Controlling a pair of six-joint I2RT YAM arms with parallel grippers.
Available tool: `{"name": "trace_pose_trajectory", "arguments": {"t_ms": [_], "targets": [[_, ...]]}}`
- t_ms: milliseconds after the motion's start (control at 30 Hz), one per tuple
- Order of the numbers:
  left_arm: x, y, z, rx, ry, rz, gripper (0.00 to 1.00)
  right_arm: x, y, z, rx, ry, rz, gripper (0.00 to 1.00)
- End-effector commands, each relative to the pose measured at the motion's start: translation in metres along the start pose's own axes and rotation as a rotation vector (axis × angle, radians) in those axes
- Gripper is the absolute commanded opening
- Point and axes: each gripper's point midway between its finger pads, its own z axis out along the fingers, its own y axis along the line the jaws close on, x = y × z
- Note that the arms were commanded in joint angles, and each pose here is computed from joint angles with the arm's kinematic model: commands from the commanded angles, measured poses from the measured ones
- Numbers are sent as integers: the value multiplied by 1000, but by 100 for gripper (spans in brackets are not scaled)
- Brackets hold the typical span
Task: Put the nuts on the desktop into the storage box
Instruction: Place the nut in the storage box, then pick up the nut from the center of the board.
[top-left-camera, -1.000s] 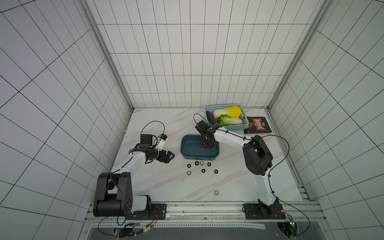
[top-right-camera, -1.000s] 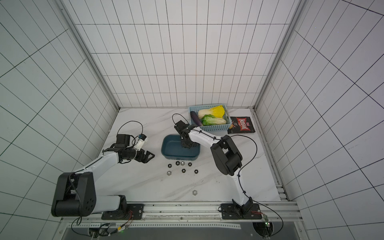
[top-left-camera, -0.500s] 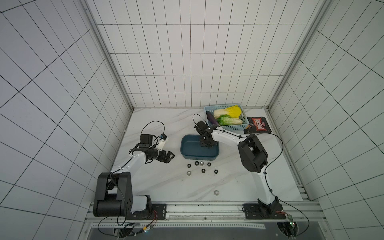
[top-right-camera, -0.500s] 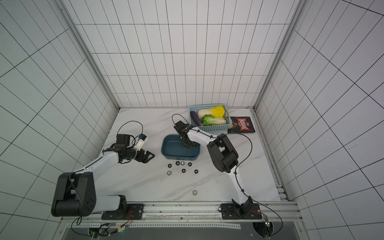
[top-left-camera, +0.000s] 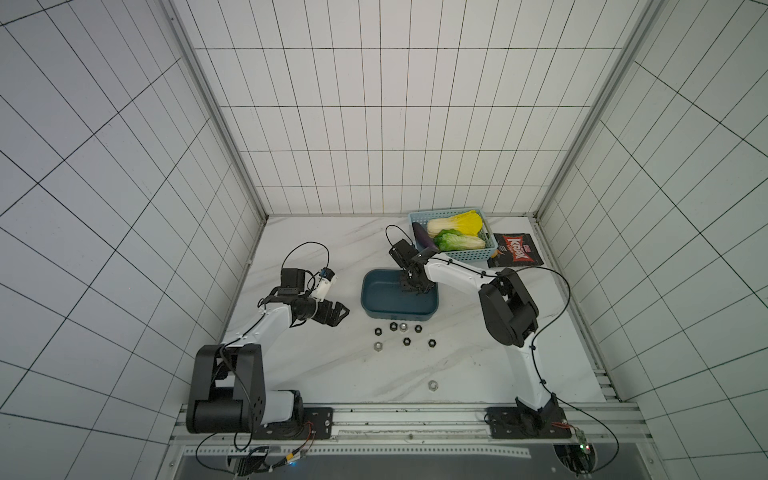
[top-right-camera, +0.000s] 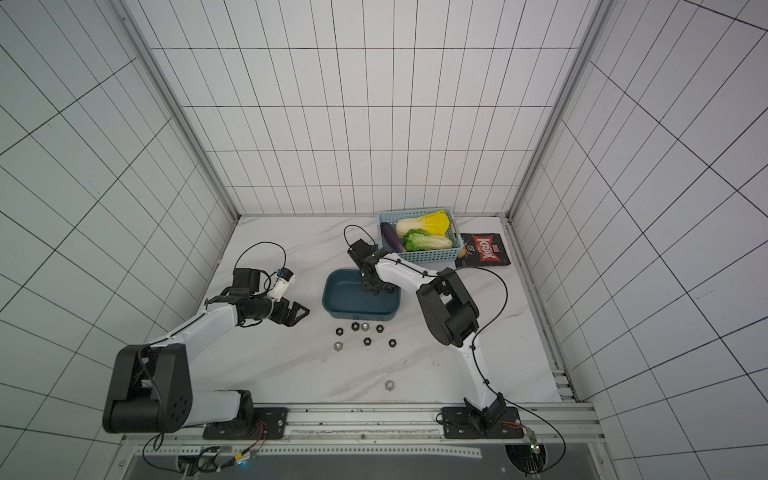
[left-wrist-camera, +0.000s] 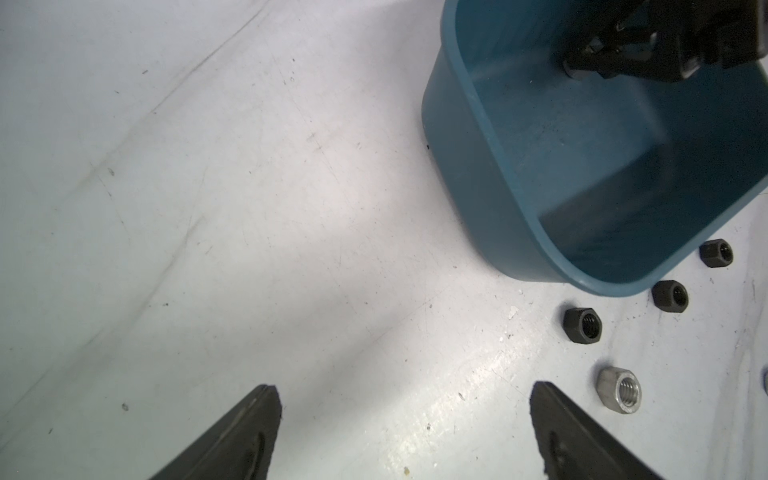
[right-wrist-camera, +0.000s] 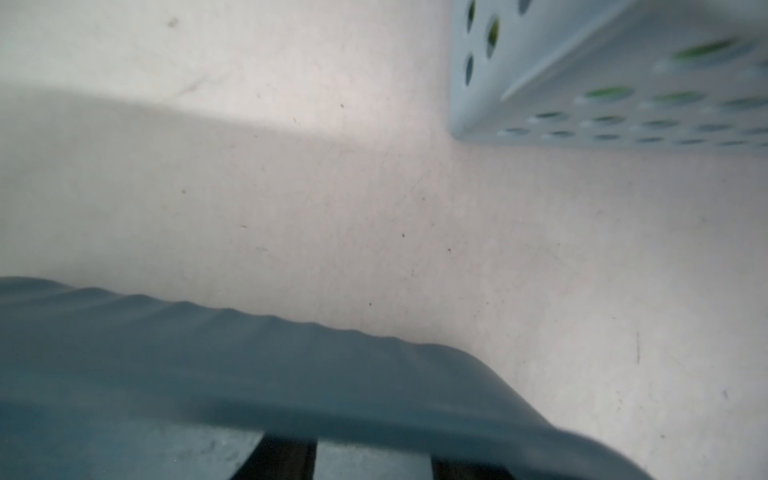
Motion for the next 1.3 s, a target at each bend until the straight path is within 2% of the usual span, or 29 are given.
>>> {"name": "trace_pose_trajectory", "arguments": {"t_ms": [0,167,367,633,900,1067,1267], "targets": [[-1,0,0,2,-13,17,98,-11,1,-44,-48,-61,2,46],[-4,-1,-3,4,-17,20,97,-6,-4,-81,-71,-107,-4,47],[-8,-4,-7,12,-27,34,97,21,-15,-120,-91,-119,-29,49],[-24,-13,-19,9,-49,88,97,67,-24,-165,-202,-136,-112,99],[-25,-31,-18,-56,38,252,97,116,-26,-192,-330,-160,-226,100],[-15,-59,-16,-24,143,373,98,145,-21,-198,-421,-178,-325,100],[0,-98,-19,19,225,539,98,175,-24,-193,-444,-163,-376,99]]}}
